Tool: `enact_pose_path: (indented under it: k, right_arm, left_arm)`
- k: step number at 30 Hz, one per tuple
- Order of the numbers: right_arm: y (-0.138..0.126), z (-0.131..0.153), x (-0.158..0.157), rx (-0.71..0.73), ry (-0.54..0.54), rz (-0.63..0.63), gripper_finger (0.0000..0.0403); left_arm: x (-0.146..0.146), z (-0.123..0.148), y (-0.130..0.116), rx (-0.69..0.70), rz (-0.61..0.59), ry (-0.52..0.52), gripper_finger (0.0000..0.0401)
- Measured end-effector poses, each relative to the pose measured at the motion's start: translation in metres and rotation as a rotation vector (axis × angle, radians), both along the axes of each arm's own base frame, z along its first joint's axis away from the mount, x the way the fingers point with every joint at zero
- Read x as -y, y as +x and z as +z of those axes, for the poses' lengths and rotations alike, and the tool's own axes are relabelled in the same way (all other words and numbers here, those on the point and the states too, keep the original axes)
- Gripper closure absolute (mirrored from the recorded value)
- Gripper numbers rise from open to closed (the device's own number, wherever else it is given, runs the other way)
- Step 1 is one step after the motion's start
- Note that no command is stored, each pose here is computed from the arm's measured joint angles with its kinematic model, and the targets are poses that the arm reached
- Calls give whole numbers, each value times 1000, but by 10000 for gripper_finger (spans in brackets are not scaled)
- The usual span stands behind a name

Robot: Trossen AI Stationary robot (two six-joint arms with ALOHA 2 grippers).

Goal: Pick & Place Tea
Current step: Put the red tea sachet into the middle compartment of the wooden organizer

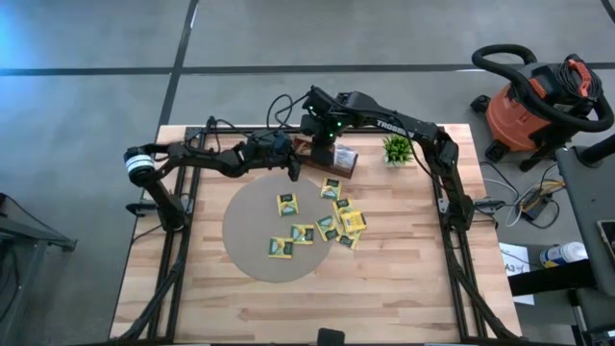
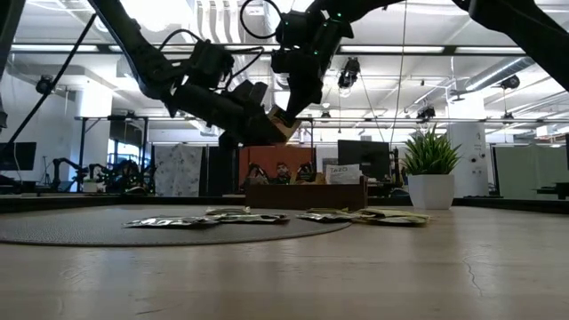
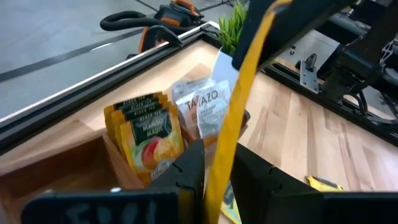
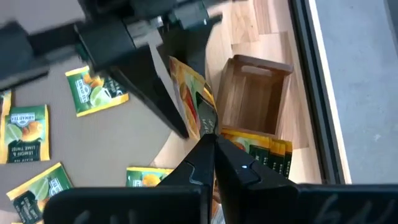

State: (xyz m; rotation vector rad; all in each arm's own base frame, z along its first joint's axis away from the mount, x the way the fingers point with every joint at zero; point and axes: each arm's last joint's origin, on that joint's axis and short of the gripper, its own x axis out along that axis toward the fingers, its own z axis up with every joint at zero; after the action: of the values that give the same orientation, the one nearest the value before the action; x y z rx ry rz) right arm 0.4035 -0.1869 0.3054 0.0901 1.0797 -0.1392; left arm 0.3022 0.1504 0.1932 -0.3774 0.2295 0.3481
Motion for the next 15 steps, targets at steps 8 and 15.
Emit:
enact_pose_path:
  k: [8,15]
  right_arm:
    - [-1,3,-1,6,7,-13,394]
    - [-1,3,-1,6,5,-9,394]
  left_arm:
    - [-6,-1,13,3,-2,7,334]
    - [-6,-9,17,-21,-10,-2,334]
